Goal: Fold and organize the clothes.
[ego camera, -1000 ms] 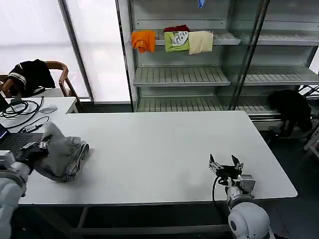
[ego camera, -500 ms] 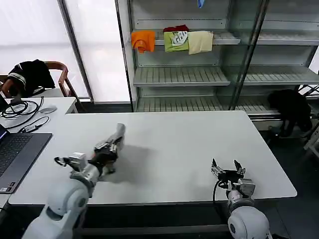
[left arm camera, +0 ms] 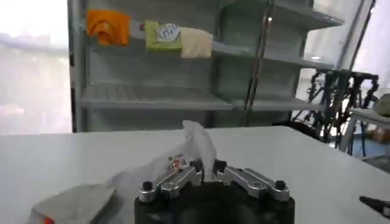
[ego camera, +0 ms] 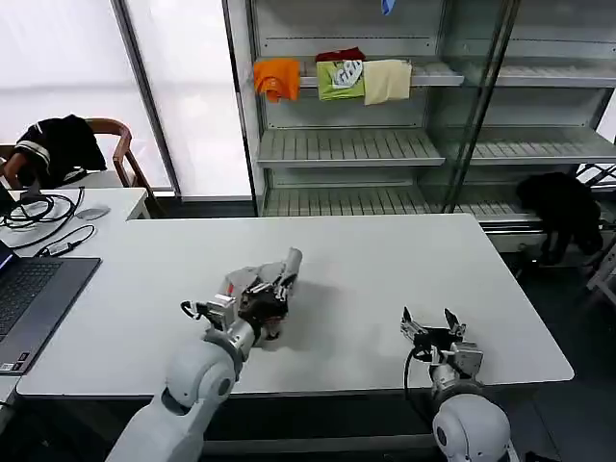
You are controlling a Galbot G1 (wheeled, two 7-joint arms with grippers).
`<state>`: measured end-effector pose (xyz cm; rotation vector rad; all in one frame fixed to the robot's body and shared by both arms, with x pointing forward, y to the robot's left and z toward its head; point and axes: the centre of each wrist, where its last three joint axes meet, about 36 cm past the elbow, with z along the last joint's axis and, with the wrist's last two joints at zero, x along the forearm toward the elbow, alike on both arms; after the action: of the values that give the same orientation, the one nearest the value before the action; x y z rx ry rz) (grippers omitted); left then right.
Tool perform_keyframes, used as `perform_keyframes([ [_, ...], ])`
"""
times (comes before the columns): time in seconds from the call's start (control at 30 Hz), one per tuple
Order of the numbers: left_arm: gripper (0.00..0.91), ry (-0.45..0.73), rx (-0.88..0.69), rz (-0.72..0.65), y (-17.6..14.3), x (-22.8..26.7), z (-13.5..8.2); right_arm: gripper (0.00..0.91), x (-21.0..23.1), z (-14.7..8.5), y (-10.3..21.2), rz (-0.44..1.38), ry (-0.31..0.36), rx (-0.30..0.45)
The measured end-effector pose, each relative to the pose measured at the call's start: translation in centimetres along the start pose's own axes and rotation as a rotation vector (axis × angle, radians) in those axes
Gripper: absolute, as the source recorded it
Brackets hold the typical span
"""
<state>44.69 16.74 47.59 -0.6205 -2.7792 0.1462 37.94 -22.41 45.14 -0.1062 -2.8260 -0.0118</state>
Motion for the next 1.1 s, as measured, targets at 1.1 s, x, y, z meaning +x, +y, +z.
perform_keyframes([
  [1.1, 0.907, -0.119, -0.001, -0.324, 6.9, 4.5, -2.2, 0.907, -3.4, -2.1, 9.4, -0.321, 0.192, -0.416],
])
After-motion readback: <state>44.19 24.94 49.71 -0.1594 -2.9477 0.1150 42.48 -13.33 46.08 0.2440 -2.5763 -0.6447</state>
